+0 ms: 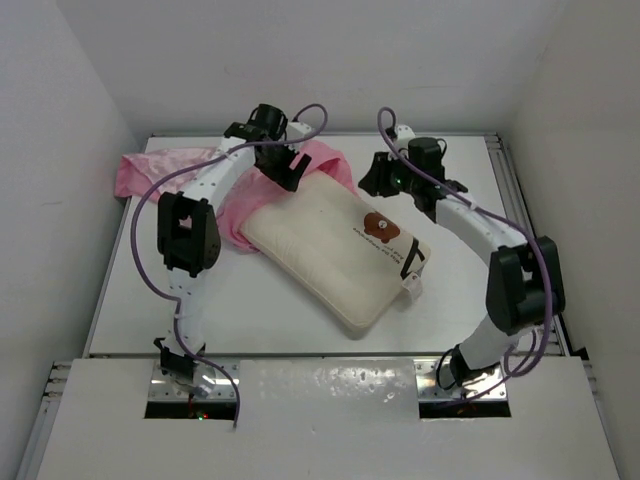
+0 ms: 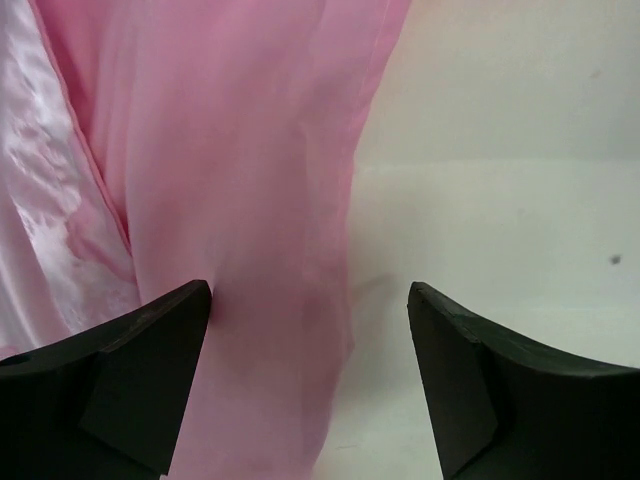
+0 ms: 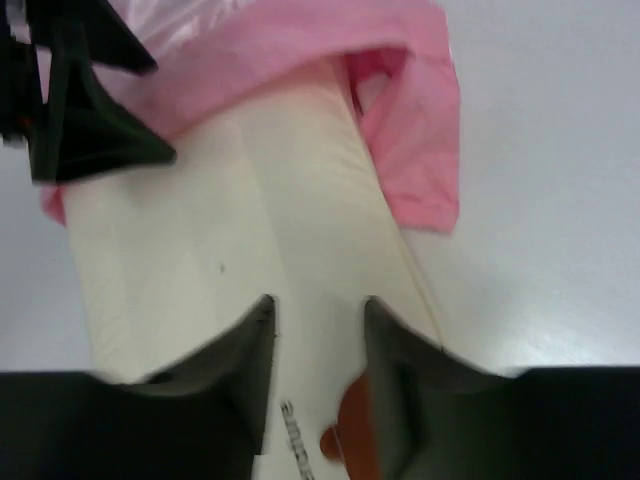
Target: Put the pillow into the pillowcase
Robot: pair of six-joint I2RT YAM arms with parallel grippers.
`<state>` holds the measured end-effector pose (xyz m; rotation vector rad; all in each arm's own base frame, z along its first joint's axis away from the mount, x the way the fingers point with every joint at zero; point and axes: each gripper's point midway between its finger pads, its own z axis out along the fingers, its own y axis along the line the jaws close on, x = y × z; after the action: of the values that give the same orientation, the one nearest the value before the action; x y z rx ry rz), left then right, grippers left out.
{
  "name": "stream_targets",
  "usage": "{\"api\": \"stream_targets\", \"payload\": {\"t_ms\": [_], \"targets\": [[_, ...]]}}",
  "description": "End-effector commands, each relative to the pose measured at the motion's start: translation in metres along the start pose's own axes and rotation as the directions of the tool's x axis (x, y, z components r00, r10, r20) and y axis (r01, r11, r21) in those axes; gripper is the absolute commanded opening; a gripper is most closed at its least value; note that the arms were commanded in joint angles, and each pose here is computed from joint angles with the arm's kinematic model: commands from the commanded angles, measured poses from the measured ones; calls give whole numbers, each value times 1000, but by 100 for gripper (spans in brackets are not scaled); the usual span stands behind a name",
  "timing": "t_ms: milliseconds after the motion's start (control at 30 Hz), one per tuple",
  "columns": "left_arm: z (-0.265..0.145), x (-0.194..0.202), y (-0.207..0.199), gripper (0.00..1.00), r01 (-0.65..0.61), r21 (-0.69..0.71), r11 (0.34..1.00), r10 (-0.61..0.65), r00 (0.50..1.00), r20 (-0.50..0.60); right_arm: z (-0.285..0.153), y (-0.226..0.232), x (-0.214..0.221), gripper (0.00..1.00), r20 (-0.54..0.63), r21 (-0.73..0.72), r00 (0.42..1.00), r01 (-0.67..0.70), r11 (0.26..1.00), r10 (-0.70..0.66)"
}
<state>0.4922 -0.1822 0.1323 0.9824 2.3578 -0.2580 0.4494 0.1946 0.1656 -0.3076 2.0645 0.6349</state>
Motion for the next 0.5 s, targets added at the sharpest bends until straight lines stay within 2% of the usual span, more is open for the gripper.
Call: {"api": "stream_targets", "payload": {"t_ms": [0,33,67,100,133,167,200,233,267,300,367,467], "targets": [[-7,3,10,79,-31,-89,996,29,999,-21,-44,-14,42,46,-83,100,982,-158,982,167],[-4,3,11,78,-27,-88,996,25,999,-20,-53,-17,41,61,-34,117,977,-206,972,211],[-2,2,11,77,-20,-90,996,19,1000,-14,-63,-29,72,71,-32,187,948,-306,933,317],[0,2,12,75,-17,-90,996,16,1000,-13,-82,-26,61,93,41,193,945,-327,925,325],[4,3,10,66,-11,-74,997,10,1000,-12,-90,-30,70,99,63,231,935,-353,907,348],[6,4,8,60,-9,-65,998,8,1000,-12,-99,-41,95,99,68,310,926,-373,874,371],[7,3,3,55,-8,-42,999,7,1000,-7,-111,-34,92,99,111,311,914,-404,860,389],[10,4,1,42,-3,-29,1000,2,1000,-11,-119,-35,107,99,101,348,901,-429,833,422],[10,3,-2,35,-3,-18,1000,3,1000,-8,-123,-36,127,99,103,376,875,-475,796,473],[11,5,-7,25,-2,3,1000,2,1000,-13,-129,-33,140,99,110,369,865,-493,787,490],[12,5,-10,18,0,15,1000,0,1000,-16,-128,-27,149,99,133,335,833,-548,767,537],[12,1,-15,6,-4,40,999,4,1000,2,-118,-15,173,99,66,281,803,-585,761,593]]}}
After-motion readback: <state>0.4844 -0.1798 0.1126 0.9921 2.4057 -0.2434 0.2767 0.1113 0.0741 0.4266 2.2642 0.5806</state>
